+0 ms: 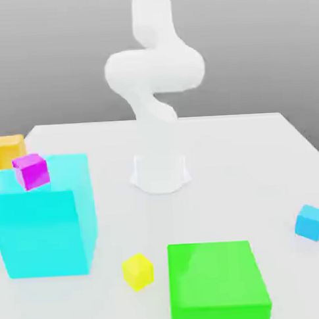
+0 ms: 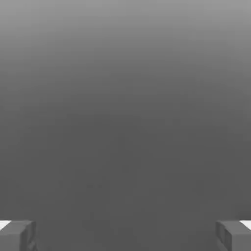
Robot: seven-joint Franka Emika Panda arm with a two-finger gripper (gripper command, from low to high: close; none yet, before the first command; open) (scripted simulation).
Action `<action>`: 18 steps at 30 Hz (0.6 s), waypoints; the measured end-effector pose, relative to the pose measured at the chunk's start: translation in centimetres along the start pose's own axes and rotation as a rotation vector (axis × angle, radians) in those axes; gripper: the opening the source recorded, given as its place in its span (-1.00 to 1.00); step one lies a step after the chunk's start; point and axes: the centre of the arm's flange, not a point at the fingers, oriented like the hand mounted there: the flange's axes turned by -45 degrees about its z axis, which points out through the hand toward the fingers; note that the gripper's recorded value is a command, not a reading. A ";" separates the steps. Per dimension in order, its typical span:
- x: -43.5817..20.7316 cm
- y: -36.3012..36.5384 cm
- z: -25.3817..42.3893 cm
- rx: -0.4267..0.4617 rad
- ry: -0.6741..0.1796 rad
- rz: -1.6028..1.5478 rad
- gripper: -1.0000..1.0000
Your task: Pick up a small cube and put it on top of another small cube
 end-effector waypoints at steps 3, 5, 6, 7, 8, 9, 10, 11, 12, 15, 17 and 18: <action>-1.4 -4.9 6.5 0.033 -0.093 -0.093 0.00; -3.0 -8.2 10.3 0.055 -0.151 -0.156 0.00; -4.0 -9.8 12.1 0.066 -0.180 -0.188 0.00; -5.1 -11.5 13.8 0.078 -0.208 -0.220 0.00; -6.3 -13.1 15.5 0.090 -0.236 -0.252 0.00; -7.7 -14.7 17.0 0.103 -0.264 -0.285 0.00; -9.2 -16.3 18.4 0.116 -0.292 -0.319 0.00; -10.8 -17.9 19.8 0.129 -0.320 -0.352 0.00; -12.5 -19.5 21.0 0.142 -0.347 -0.386 0.00; -18.1 -23.8 24.1 0.184 -0.429 -0.488 0.00; -22.4 -26.5 25.6 0.214 -0.483 -0.560 0.00; -25.0 -28.3 25.9 0.237 -0.508 -0.610 0.00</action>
